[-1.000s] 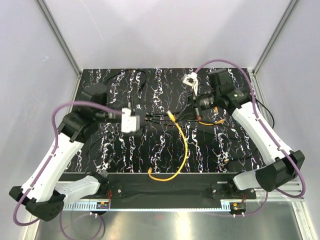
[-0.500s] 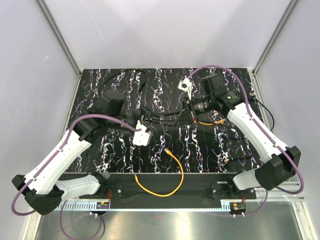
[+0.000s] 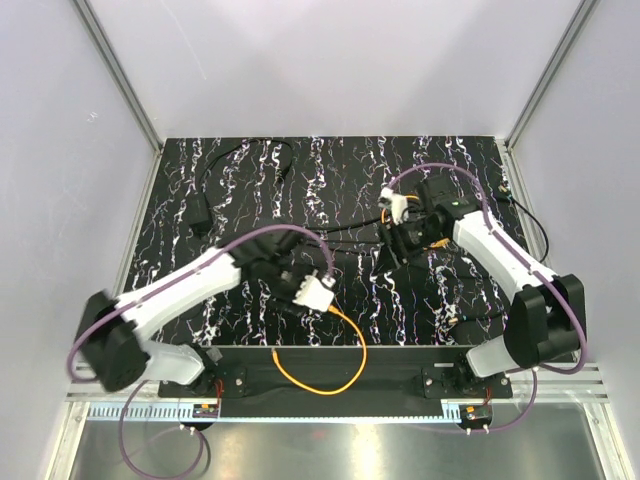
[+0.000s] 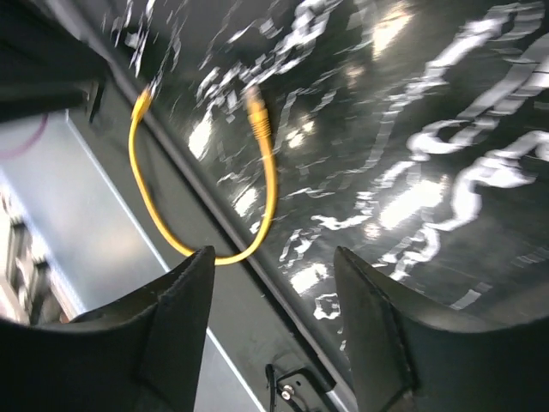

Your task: Insert the plug into the switch port

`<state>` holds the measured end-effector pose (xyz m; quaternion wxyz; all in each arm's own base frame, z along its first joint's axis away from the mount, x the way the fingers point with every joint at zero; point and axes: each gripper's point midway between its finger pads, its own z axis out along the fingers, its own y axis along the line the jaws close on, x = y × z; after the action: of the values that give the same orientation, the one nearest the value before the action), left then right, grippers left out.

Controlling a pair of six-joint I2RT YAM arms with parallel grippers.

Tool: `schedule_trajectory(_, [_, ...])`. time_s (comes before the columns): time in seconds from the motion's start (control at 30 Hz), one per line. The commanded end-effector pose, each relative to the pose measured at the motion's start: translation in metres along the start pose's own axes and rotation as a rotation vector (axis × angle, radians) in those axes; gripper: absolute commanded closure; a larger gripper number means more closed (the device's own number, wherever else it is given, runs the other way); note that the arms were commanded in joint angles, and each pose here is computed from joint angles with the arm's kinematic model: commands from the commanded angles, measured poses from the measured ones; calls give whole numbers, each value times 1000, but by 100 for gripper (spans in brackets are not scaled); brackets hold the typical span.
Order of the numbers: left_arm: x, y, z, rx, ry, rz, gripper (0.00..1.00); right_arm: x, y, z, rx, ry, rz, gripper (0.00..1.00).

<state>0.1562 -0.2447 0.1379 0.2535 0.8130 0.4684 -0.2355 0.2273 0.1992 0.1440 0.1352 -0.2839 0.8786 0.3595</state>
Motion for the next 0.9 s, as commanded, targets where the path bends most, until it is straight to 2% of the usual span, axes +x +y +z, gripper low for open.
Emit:
schedule_trajectory(0.0, [18, 30, 21, -50, 116, 30, 39, -21, -8, -30, 53, -105, 2, 34])
schedule_trajectory(0.1, [27, 44, 43, -39, 133, 47, 43, -19, -16, -40, 60, -128, 37, 32])
schedule_trajectory(0.13, [29, 47, 48, -35, 139, 67, 45, -18, -19, -43, 65, -133, 41, 29])
schedule_trajectory(0.17, [33, 53, 57, -36, 145, 75, 48, -17, -18, -44, 61, -135, 41, 21])
schedule_trajectory(0.27, [37, 61, 68, -35, 152, 80, 51, -13, -20, -45, 64, -129, 45, 14])
schedule_trajectory(0.6, [50, 61, 99, 3, 145, 88, 48, -10, -18, -44, -1, -114, 84, 18])
schedule_trajectory(0.87, [63, 43, 113, 55, 173, 94, 51, -2, -26, -39, -26, -111, 117, 20])
